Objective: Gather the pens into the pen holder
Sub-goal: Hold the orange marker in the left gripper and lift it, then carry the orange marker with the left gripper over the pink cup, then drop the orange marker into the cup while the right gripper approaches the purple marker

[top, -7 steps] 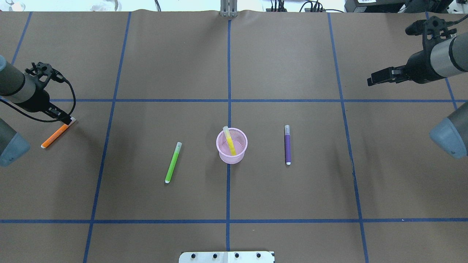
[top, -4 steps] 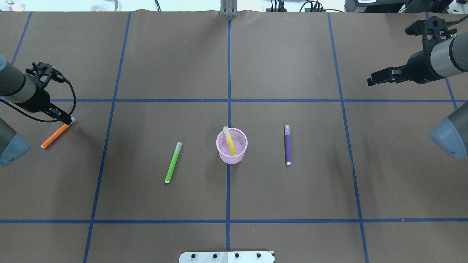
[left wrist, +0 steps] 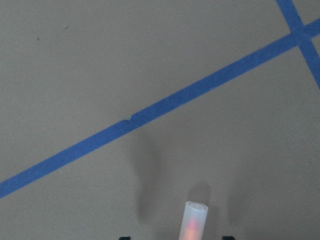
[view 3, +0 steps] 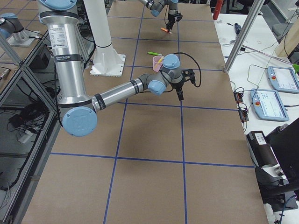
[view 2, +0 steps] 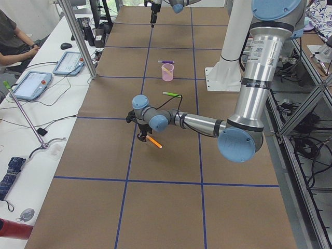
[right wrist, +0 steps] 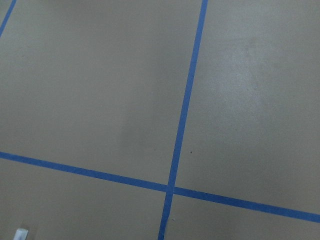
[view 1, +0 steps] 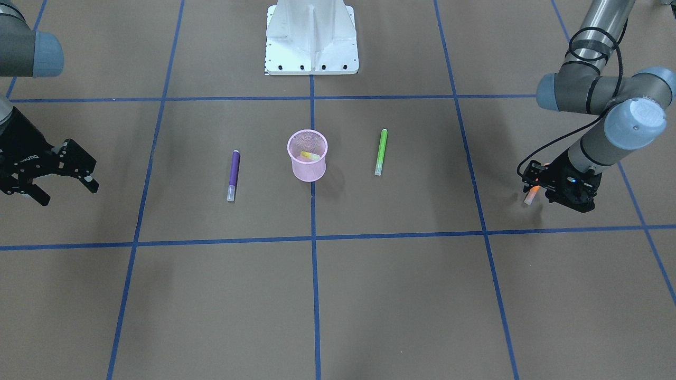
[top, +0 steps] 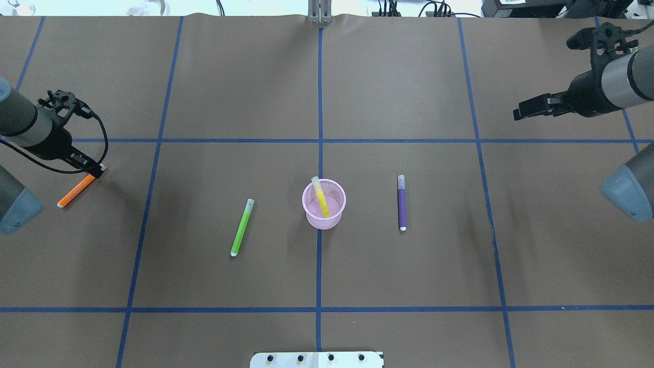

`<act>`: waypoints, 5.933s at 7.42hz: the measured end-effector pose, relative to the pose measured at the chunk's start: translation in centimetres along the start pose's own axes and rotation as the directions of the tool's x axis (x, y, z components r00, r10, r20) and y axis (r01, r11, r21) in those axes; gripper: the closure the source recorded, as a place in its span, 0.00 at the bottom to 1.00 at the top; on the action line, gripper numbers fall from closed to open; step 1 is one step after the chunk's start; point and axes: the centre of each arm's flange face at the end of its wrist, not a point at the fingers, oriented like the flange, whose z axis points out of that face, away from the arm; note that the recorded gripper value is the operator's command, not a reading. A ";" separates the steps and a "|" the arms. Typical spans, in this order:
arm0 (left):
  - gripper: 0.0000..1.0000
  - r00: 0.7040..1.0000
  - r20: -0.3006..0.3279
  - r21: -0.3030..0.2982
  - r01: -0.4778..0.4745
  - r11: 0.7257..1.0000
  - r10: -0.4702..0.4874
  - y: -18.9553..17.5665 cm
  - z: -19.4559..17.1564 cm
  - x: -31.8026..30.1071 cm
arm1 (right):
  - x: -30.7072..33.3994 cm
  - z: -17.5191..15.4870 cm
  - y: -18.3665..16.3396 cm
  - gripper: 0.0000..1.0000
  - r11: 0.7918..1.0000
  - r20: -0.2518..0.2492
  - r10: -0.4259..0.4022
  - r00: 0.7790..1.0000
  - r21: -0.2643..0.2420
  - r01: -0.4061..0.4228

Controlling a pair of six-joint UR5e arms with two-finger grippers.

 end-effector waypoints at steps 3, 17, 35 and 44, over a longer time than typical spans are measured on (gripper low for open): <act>0.36 1.000 -0.008 -0.008 0.002 1.000 -0.002 0.1 0.3 -0.1 | 0.0 -0.2 0.0 0.01 1.000 0.001 0.001 1.000 0.002 -0.001; 1.00 0.997 -0.075 -0.011 0.011 1.000 -0.012 0.0 -0.8 1.6 | 0.8 -1.6 -0.9 0.01 1.000 0.016 0.023 1.000 0.011 -0.023; 1.00 0.966 -0.251 0.731 0.226 0.643 -0.055 -7.4 -9.8 49.5 | -0.1 -0.5 -2.4 0.01 0.995 0.019 0.098 0.995 0.013 -0.098; 0.00 0.936 -0.351 0.759 0.278 0.589 0.010 -7.1 -11.0 49.9 | -5.1 1.7 -2.1 0.01 0.985 0.046 0.174 0.984 0.000 -0.174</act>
